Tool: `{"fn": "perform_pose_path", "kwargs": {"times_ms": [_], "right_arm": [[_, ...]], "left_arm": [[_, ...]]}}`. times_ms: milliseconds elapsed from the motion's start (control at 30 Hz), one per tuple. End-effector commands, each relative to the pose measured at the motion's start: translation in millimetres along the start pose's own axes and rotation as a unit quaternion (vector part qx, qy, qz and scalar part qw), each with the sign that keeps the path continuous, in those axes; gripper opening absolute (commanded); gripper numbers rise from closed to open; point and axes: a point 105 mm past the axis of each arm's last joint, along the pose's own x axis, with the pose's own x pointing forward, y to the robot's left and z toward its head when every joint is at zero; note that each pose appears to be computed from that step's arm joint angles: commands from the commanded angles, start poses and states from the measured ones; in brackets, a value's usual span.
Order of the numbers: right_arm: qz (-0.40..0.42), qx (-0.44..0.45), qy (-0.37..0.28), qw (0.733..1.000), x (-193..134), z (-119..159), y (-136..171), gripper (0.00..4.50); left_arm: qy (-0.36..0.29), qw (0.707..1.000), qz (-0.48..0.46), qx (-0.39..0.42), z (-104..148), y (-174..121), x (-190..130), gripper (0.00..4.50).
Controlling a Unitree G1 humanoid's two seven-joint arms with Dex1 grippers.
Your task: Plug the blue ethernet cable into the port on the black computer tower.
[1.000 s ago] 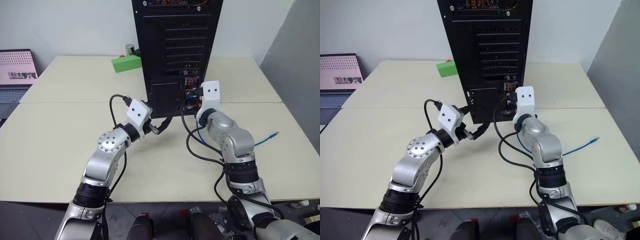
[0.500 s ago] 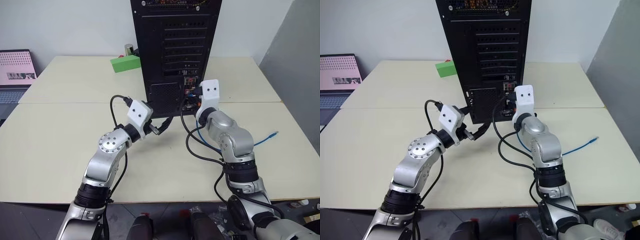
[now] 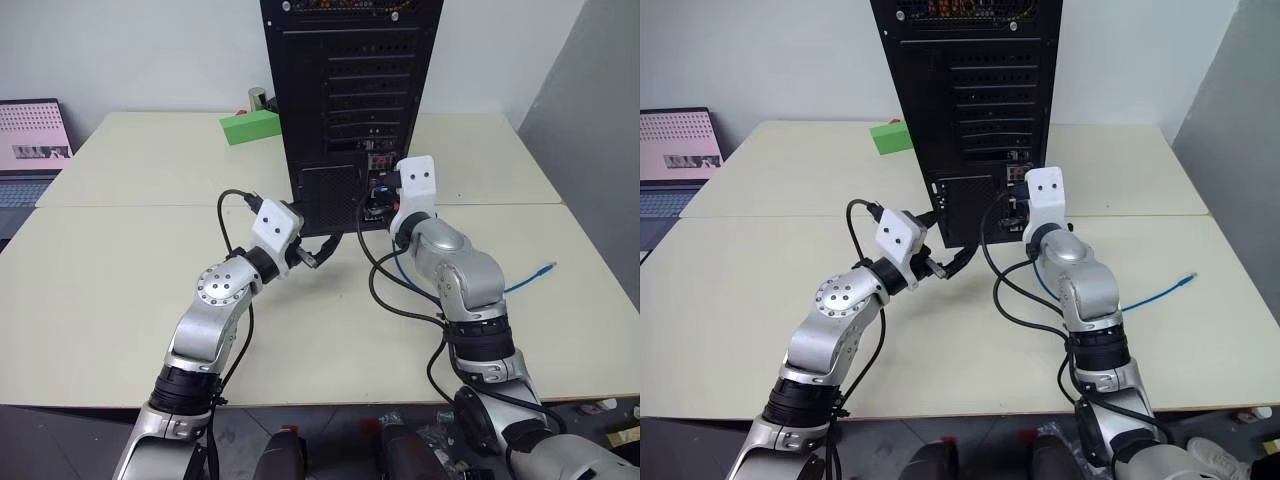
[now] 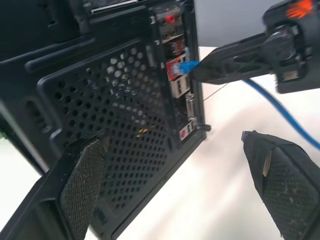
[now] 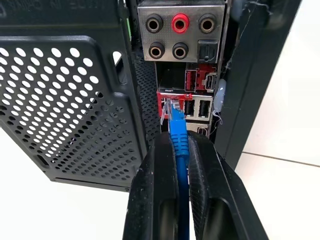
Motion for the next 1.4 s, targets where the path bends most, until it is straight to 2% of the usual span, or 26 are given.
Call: {"fn": "perform_pose_path", "kwargs": {"times_ms": [33, 333, 633, 833, 1400], "right_arm": [[-0.009, 0.018, -0.037, 0.999, -1.6, 33.1, -0.8, 0.01], [-0.029, 0.057, -0.022, 0.998, -2.5, 49.7, 18.1, 0.01], [-0.069, 0.05, -0.01, 0.996, 1.6, 58.6, 28.5, 0.01], [-0.068, 0.072, -0.006, 0.995, 4.6, 59.9, 36.3, 0.01], [-0.071, 0.074, -0.006, 0.995, 7.8, 54.9, 34.3, 0.01]], "left_arm": [[-0.027, 0.999, 0.017, 0.021, 16.1, 9.9, -0.3, 4.5], [-0.024, 0.999, 0.036, 0.033, 18.7, 21.0, 0.4, 4.5], [-0.022, 0.998, 0.036, 0.036, 18.8, 21.6, 0.6, 4.5], [-0.024, 0.998, 0.036, 0.035, 20.2, 21.5, 0.7, 4.5], [-0.038, 0.999, 0.018, 0.013, 24.9, 17.4, 0.0, 4.5]]}}
